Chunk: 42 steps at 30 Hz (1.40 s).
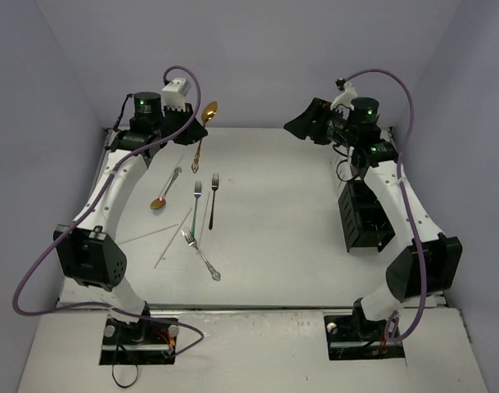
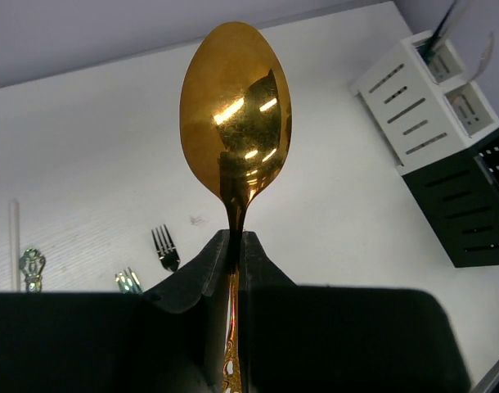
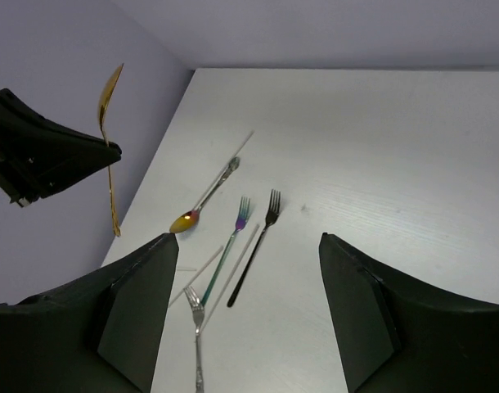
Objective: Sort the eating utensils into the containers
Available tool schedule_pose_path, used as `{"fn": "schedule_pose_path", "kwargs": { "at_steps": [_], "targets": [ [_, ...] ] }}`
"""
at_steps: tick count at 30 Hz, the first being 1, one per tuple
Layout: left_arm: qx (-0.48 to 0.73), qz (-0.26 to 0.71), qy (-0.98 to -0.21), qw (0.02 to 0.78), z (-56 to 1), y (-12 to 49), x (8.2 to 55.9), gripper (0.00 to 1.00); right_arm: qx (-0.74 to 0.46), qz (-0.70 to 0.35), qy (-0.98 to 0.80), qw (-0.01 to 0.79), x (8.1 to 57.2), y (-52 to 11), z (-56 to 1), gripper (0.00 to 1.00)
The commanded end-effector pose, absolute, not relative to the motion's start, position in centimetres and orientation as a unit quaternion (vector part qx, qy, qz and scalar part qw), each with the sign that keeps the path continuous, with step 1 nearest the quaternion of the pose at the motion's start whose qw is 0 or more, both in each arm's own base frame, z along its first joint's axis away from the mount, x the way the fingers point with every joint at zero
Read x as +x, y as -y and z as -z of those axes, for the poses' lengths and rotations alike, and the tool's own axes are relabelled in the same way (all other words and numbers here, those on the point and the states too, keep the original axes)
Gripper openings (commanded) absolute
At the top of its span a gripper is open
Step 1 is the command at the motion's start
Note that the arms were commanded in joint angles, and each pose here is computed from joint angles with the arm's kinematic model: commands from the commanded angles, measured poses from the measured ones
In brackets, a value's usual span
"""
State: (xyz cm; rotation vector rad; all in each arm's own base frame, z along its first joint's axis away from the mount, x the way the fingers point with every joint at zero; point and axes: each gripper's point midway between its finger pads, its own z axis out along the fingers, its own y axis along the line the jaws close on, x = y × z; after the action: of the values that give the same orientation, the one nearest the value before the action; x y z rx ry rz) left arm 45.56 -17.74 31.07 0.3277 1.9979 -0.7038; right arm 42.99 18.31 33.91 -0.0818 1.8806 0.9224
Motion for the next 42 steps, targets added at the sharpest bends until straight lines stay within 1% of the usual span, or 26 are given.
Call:
{"fn": "schedule_pose_path", "kwargs": {
  "at_steps": [1, 5, 9, 16, 23, 33, 37, 40, 42],
  "targets": [
    [0.162, 0.315, -0.782, 0.512, -33.9, 20.5, 43.8, 0.0, -0.056, -0.45, -0.741, 0.496, 42.8, -22.7, -36.9, 0.67],
    [0.189, 0.31, -0.774, 0.518, -34.4, 22.5, 42.1, 0.0, -0.101, -0.459, -0.731, 0.494, 41.8, -26.5, -37.4, 0.66],
    [0.21, 0.307, -0.768, 0.522, -34.8, 24.5, 40.9, 0.0, -0.122, -0.463, -0.73, 0.487, 41.7, -28.8, -37.0, 0.66],
    [0.224, 0.312, -0.765, 0.517, -34.5, 26.2, 40.1, 0.0, -0.127, -0.465, -0.744, 0.463, 42.1, -31.0, -34.5, 0.64],
    [0.237, 0.313, -0.758, 0.521, -35.1, 27.0, 39.5, 0.0, -0.113, -0.473, -0.752, 0.446, 43.1, -32.3, -33.2, 0.59],
    [0.249, 0.314, -0.754, 0.521, -35.1, 27.8, 38.9, 0.0, -0.115, -0.503, -0.738, 0.434, 42.9, -33.9, -33.6, 0.42],
    [0.252, 0.315, -0.753, 0.521, -35.1, 28.2, 39.0, 0.0, -0.119, -0.517, -0.733, 0.426, 42.3, -34.6, -33.6, 0.38],
    [0.253, 0.314, -0.753, 0.521, -35.0, 28.3, 39.0, 0.0, -0.121, -0.521, -0.731, 0.424, 42.0, -34.8, -33.6, 0.26],
    [0.253, 0.313, -0.753, 0.522, -35.1, 28.2, 39.0, 0.0, -0.121, -0.52, -0.732, 0.423, 42.0, -34.8, -33.4, 0.16]
  ]
}}
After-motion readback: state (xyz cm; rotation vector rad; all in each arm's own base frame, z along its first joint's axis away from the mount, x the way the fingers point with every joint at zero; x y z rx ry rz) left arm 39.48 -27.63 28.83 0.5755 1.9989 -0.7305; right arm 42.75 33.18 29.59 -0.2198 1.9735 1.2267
